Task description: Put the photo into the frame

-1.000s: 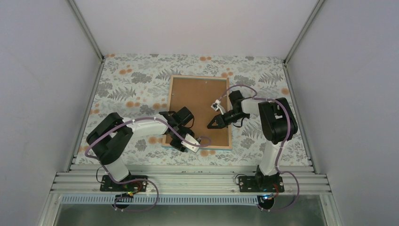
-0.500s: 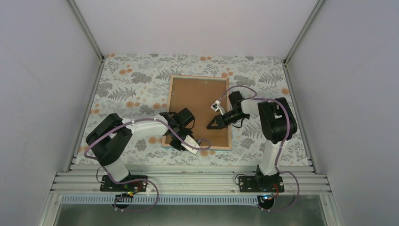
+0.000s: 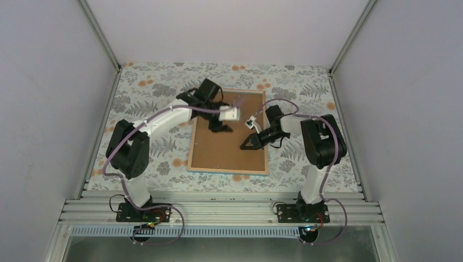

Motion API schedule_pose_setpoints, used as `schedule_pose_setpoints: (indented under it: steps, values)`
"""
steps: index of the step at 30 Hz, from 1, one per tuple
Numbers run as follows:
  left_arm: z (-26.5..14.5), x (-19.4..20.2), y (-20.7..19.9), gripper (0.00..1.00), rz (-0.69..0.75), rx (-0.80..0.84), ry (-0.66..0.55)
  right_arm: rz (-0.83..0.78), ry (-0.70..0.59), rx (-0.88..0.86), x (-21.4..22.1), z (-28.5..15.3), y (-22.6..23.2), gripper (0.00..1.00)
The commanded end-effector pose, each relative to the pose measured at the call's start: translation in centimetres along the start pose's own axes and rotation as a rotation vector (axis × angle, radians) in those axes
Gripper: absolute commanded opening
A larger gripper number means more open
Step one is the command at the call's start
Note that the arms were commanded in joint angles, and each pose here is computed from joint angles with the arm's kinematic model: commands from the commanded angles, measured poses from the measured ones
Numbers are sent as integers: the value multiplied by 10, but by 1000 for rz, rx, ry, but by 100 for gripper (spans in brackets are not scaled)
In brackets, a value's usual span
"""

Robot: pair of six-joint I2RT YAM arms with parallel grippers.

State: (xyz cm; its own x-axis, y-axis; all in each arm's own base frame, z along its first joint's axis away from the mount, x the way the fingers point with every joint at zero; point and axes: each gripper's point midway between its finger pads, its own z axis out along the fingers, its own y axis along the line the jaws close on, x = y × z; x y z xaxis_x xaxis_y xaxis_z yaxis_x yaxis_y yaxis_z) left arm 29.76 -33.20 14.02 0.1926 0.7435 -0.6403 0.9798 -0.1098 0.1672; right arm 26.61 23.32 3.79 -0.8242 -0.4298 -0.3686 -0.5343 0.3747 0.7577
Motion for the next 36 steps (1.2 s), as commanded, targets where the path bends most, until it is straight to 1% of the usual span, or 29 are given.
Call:
schedule_pose_setpoints:
  steps: [1, 3, 5, 7, 10, 13, 15, 19, 23, 27, 33, 36]
  values:
    - [-4, 6, 69, 65, -277, -103, -69, -99, -82, 51, -27, -21, 3, 26]
    - [-4, 17, 110, 66, -373, -190, -64, -108, -114, 87, -40, -30, -4, 26]
    - [-9, 20, 154, 68, -449, -280, -81, -102, -140, 122, -52, -38, -14, 26]
    - [-1, 21, 182, 71, -499, -322, -92, -83, -161, 143, -61, -42, -25, 26]
    - [15, 19, 214, 75, -556, -343, -109, -57, -180, 156, -71, -43, -35, 25]
    - [40, 29, 238, 79, -588, -358, -98, -45, -198, 164, -78, -44, -39, 25]
    - [50, 35, 250, 80, -595, -375, -83, -37, -206, 163, -79, -43, -41, 25]
    - [67, 44, 263, 82, -552, -413, -60, -20, -207, 155, -77, -39, -44, 25]
    - [82, 55, 259, 81, -496, -424, -15, -10, -195, 149, -74, -36, -47, 25]
    - [94, 73, 254, 77, -471, -427, 42, 0, -184, 144, -69, -32, -51, 25]
    - [110, 90, 250, 71, -452, -409, 85, -10, -160, 155, -61, -24, -51, 24]
    - [115, 96, 249, 66, -441, -407, 103, -4, -152, 156, -57, -21, -53, 24]
